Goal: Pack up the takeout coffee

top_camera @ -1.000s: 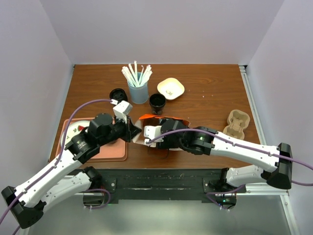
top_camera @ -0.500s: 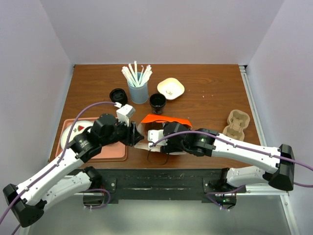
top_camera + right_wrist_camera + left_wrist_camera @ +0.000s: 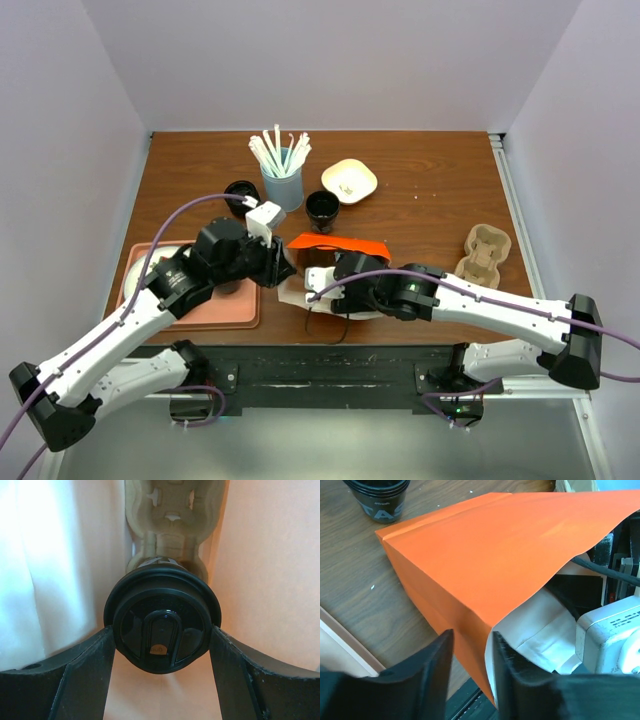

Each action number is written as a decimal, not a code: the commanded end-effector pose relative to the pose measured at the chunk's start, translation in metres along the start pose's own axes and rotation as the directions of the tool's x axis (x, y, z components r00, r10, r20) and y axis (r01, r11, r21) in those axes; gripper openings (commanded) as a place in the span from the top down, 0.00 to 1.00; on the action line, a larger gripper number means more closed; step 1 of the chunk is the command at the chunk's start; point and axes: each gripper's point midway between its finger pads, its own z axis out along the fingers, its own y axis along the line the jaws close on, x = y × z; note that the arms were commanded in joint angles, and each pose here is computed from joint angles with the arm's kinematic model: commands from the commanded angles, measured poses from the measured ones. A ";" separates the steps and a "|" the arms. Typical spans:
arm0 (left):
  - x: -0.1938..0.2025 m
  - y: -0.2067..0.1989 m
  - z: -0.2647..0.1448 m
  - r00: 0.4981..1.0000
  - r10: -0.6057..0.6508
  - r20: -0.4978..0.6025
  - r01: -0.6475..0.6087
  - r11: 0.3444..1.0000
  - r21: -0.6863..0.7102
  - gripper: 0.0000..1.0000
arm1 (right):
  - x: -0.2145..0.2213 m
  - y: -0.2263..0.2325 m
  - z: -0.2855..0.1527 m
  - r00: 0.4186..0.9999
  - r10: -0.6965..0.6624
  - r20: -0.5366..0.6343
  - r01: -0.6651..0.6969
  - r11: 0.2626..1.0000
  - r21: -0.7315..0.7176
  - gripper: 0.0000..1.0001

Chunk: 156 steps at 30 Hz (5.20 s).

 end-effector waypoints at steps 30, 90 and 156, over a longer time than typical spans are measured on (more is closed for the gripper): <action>-0.008 -0.030 -0.001 0.993 0.107 0.051 -0.114 0.981 0.160 0.93 | 0.005 -0.008 0.020 0.999 0.035 -0.029 -0.032 0.995 0.097 0.61; -0.018 -0.016 -0.008 0.970 0.178 0.164 -0.193 0.978 0.082 1.00 | 0.022 -0.034 0.022 0.993 0.113 -0.020 -0.106 0.969 0.222 0.63; 0.002 -0.040 -0.014 0.985 0.157 0.073 -0.169 0.961 0.220 1.00 | -0.007 -0.033 0.077 0.954 -0.226 0.195 0.220 0.974 0.049 0.62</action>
